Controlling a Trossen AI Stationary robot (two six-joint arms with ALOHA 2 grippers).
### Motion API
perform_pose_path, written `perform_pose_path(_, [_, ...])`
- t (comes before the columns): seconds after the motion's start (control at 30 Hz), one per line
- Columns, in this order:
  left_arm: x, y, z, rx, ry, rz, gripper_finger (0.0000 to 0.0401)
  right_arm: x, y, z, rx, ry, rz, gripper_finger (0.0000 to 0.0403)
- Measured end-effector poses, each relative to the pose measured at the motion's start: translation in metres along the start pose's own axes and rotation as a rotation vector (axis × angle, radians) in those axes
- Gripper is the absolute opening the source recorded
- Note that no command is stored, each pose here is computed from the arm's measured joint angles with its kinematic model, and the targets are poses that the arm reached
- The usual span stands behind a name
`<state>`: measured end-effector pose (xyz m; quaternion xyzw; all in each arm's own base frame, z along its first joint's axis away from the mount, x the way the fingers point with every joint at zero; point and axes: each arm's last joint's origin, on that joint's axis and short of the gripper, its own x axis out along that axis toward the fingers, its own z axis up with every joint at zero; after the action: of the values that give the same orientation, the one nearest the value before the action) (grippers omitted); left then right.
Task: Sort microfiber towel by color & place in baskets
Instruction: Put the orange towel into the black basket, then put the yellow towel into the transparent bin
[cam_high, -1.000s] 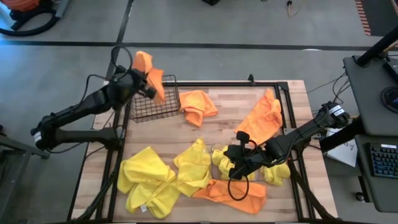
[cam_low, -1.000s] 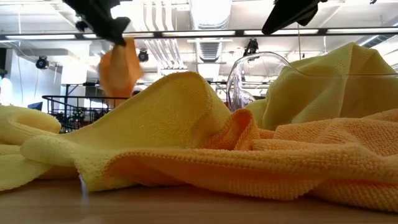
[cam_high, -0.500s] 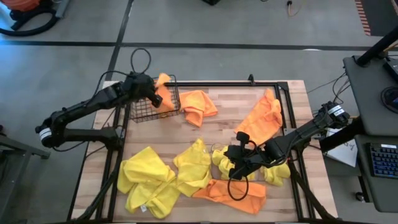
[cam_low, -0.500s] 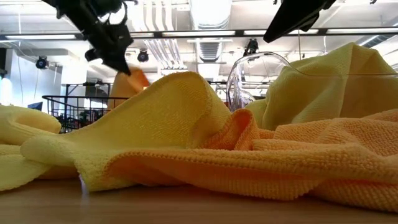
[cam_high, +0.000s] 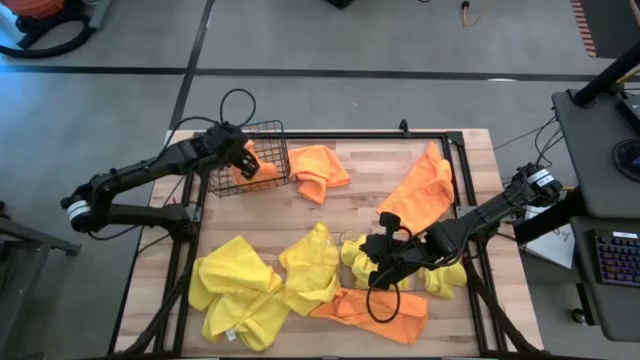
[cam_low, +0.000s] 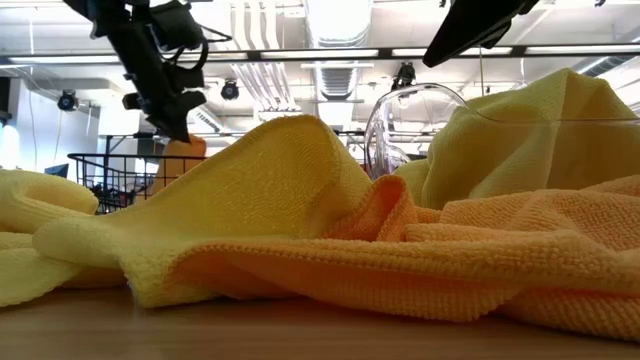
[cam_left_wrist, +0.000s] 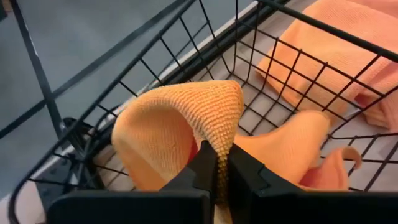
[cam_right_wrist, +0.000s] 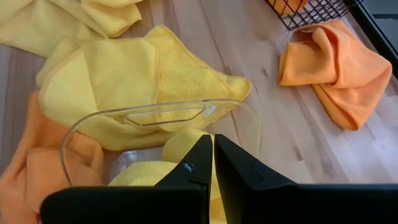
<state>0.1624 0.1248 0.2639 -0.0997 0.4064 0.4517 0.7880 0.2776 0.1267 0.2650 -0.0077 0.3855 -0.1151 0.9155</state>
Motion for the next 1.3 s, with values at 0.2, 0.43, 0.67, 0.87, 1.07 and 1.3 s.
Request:
perform_pose_path(0.2, [0.000,-0.003,-0.003,-0.001,0.012,-0.012,0.0027,0.000,0.000,0.001,0.002,-0.005,0.003,0.0013])
perform_pose_path(0.43, [0.000,-0.003,-0.007,0.020,0.048,-0.013,0.0087,0.000,0.000,0.001,0.003,-0.005,0.004,0.0013])
perform_pose_path(0.67, [-0.002,-0.004,-0.009,0.041,0.068,-0.014,0.0198,0.000,-0.001,0.003,0.052,-0.010,0.003,0.0013])
perform_pose_path(0.87, [-0.012,0.000,-0.004,0.067,0.099,-0.013,0.0265,-0.009,-0.007,0.019,0.130,-0.018,0.003,0.0013])
perform_pose_path(1.07, [-0.035,-0.008,0.004,0.053,-0.045,-0.125,0.0280,-0.020,-0.030,0.037,0.263,0.049,-0.081,0.0013])
perform_pose_path(1.3, [-0.077,-0.035,-0.002,0.085,-0.307,-0.373,0.0266,-0.014,-0.075,0.043,0.360,0.198,-0.198,0.0013])
